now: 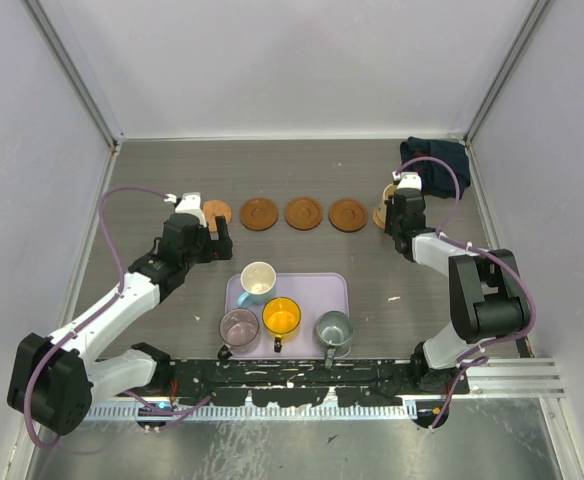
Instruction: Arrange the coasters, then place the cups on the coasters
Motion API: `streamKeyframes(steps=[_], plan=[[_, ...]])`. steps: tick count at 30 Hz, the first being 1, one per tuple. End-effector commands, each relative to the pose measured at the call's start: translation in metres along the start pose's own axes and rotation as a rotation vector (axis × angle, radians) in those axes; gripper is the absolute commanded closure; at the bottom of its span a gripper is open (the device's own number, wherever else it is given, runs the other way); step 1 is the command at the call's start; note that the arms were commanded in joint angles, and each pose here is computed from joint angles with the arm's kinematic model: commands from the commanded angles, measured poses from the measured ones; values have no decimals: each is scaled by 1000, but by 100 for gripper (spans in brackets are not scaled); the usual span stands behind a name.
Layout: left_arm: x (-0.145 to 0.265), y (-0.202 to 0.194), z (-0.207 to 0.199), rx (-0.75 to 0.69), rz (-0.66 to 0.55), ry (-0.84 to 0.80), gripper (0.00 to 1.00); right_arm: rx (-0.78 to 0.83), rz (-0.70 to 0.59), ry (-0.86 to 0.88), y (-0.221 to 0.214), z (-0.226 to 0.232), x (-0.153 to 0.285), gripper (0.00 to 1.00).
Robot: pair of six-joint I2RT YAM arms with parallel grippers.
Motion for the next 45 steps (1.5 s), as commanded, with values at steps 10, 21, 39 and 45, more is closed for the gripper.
streamKeyframes(steps=[10, 21, 39, 45], plan=[[0, 25, -8, 24, -80, -28, 2, -60, -129, 3, 38, 4, -3, 67], [-2, 24, -8, 21, -75, -26, 2, -68, -123, -18, 37, 2, -1, 48], [1, 24, -7, 23, -80, -24, 2, -257, -189, -11, 46, -7, 58, 42], [1, 23, -7, 20, -73, -27, 2, -304, -113, 37, 49, 4, 105, 46]])
Point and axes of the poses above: each gripper's point midway between its finger pads, its own x axis back along the fingers, its own z axis along the line the jaws close on, y = z × x, the point moved 3 cm from there along x, back along the fingers, and after that the axes turned 7 degrees about -x, right-handed, at the moved point
